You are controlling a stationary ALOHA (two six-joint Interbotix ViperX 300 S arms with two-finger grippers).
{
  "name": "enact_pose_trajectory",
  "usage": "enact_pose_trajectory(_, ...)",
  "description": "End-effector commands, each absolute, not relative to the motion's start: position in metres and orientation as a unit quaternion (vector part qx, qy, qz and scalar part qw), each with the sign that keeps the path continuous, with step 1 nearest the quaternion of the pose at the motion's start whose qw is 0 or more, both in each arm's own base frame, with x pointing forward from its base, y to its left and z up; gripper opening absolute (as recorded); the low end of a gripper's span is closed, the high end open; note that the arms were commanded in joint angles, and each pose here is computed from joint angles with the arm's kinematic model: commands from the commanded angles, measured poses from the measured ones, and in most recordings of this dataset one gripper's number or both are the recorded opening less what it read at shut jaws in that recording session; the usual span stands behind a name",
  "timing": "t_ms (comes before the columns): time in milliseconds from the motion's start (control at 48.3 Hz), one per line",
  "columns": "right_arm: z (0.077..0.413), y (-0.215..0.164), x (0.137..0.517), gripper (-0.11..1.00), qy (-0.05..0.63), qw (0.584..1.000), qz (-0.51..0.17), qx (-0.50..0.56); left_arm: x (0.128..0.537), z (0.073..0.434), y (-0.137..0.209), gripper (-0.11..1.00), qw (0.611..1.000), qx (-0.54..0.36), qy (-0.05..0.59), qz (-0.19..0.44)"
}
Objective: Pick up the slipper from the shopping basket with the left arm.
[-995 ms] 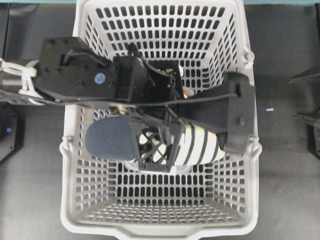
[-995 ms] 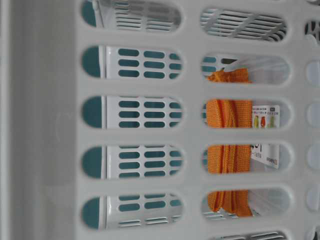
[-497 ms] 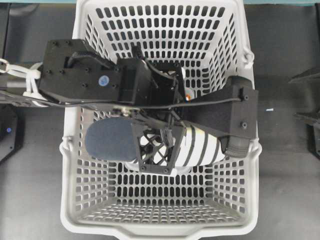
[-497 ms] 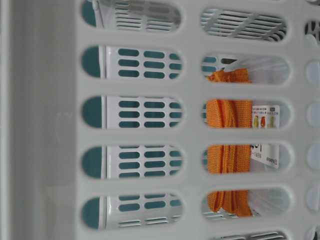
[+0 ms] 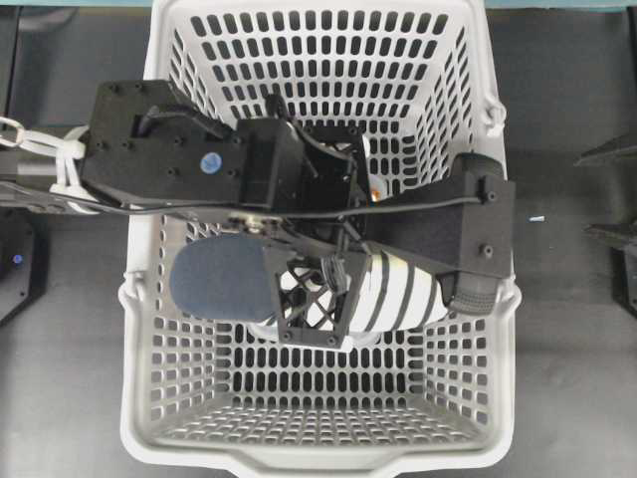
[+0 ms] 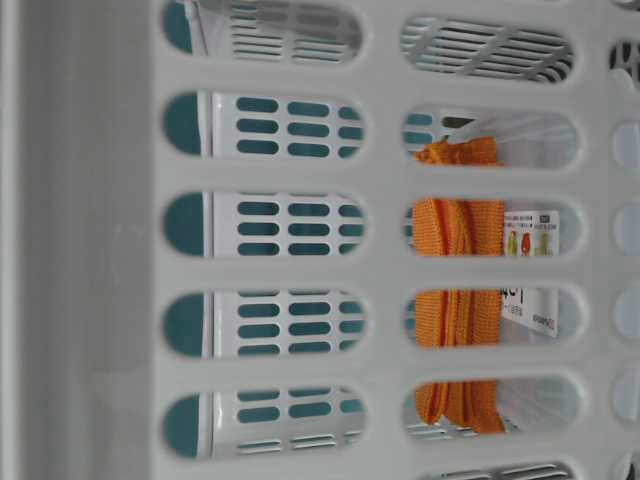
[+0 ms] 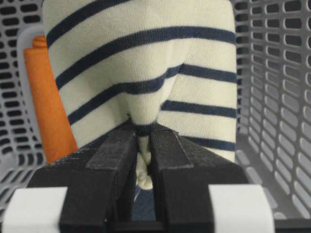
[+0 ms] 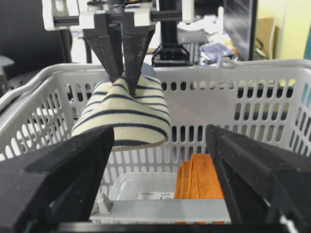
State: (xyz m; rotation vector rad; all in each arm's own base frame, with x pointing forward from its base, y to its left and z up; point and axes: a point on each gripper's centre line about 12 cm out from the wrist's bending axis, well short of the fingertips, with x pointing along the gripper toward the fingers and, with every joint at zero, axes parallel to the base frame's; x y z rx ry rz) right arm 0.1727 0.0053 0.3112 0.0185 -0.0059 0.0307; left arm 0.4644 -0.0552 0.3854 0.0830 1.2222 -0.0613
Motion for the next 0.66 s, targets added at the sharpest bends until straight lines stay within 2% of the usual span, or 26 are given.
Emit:
enact_pose_trajectory(0,0.3148,0.0056,0.1741,0.73,-0.008,1.0,0.016,0.01,0.4594,0.3994,-0.0548,0.06,0.827,0.039,0.559,-0.028)
enact_pose_trajectory(642,0.315,0.0056,0.1738,0.73,-0.009,1.0,0.016,0.01,0.46,0.3977,-0.0534,0.06,0.826,0.039,0.561,-0.027)
